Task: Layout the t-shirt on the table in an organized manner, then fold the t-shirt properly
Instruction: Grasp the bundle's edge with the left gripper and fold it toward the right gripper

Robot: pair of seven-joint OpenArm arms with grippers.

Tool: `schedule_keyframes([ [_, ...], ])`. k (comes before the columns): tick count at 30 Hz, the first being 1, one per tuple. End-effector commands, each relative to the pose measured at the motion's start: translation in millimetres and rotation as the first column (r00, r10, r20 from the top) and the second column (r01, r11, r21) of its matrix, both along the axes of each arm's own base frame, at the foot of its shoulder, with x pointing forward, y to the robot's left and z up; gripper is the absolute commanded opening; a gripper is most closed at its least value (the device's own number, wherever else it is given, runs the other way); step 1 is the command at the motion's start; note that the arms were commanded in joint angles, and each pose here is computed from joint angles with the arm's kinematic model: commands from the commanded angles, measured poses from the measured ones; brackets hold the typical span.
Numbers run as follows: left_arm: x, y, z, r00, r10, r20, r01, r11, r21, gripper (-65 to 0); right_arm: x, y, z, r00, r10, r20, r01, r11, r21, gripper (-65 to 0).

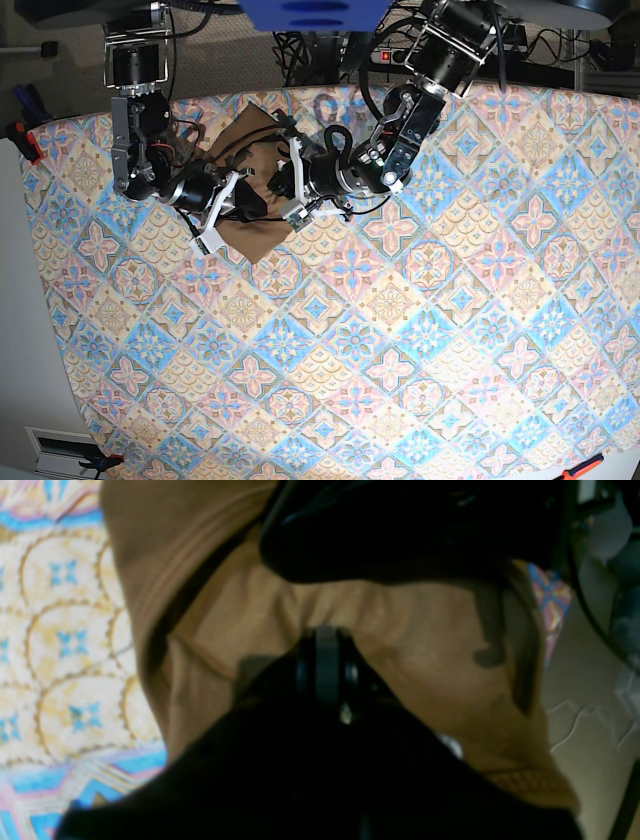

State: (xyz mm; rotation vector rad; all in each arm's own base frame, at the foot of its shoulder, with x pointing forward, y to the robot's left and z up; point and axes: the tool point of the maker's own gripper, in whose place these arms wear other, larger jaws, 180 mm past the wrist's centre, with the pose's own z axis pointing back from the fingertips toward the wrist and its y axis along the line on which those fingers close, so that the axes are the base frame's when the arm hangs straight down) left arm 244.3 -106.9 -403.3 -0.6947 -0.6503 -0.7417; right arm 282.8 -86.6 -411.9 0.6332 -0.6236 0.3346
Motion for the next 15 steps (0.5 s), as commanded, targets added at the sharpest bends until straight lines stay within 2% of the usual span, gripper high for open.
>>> schedule_keyframes([
  [1, -5.3, -5.3, -1.9, 1.000, -0.025, -0.006, 0.025, 0.999, 0.021, -65.0, 1.5, -9.4, -1.7, 1.000, 0.005, -0.003, -0.005, 0.999, -0.050, -56.7],
  [6, -7.4, -10.9, 4.5, 0.999, -0.036, 0.007, 0.036, 0.999, 0.007, -65.0, 4.0, -7.6, 6.3, 1.000, 0.018, 0.019, -0.017, 0.998, -0.056, -56.7],
  [9, -7.3, -17.7, 31.0, 0.997, -0.043, 0.070, 0.046, 0.998, -0.036, -65.0, 10.4, -11.8, 28.0, 0.997, 0.032, 0.071, -0.026, 0.996, -0.089, -56.7],
  [15, -6.6, -24.9, 81.0, 0.982, -0.035, 0.187, 0.057, 0.992, -0.114, -65.0, 21.7, -47.3, 76.7, 0.985, 0.002, 0.170, 0.033, 0.980, -0.199, -56.7],
])
